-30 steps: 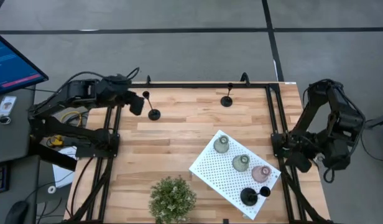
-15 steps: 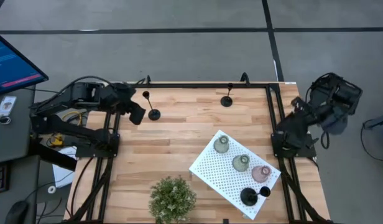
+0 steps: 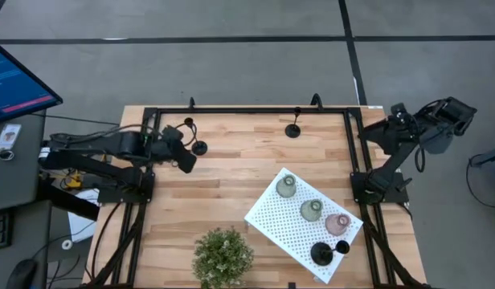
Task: Pick & Place candle stick holders
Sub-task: Put the left black candle holder on the shelf aligned with the black candle holder
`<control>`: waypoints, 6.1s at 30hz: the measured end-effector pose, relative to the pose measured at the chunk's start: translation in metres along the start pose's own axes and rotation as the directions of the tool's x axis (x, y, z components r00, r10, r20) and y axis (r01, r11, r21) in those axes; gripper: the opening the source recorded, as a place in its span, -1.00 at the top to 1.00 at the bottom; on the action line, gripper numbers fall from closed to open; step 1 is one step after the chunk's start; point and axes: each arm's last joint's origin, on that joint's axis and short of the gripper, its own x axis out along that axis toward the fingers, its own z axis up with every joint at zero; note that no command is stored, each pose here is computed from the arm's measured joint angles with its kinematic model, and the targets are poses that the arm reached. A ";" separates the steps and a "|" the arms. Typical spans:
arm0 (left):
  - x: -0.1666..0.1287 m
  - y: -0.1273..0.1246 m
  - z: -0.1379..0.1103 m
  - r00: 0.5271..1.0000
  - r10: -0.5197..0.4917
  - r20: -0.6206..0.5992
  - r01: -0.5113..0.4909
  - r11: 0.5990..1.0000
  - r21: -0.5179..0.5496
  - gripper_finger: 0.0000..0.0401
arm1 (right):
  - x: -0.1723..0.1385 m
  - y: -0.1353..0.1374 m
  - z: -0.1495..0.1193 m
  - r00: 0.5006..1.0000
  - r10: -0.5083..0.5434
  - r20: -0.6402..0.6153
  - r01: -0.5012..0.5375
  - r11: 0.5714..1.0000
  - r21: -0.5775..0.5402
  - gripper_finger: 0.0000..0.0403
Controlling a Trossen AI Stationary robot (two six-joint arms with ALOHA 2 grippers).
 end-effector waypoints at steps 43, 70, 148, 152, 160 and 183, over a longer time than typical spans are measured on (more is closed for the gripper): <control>0.096 0.020 -0.019 0.894 0.064 0.443 0.010 0.987 -0.163 0.95 | 0.000 -0.001 -0.001 0.992 -0.076 0.104 0.085 0.992 -0.091 -0.29; -0.110 -0.105 0.090 0.426 -0.693 0.582 0.697 0.662 0.277 0.95 | 0.011 -0.001 -0.015 0.989 -0.113 0.100 0.127 0.980 -0.154 -0.29; -0.039 -0.305 0.029 0.564 -0.748 0.350 0.604 0.663 0.442 0.95 | 0.011 -0.001 -0.016 0.992 -0.107 0.072 0.113 0.990 -0.090 -0.29; -0.040 -0.305 0.030 0.559 -0.749 0.356 0.618 0.662 0.424 0.95 | 0.011 -0.001 -0.016 0.992 -0.107 0.071 0.113 0.989 -0.090 -0.29; -0.042 -0.306 0.028 0.548 -0.760 0.349 0.630 0.649 0.426 0.95 | 0.011 -0.001 -0.016 0.992 -0.107 0.071 0.113 0.989 -0.090 -0.29; -0.041 -0.306 0.026 0.543 -0.772 0.330 0.638 0.635 0.435 0.81 | 0.011 0.000 -0.017 0.995 -0.098 0.019 0.099 0.991 -0.091 -0.29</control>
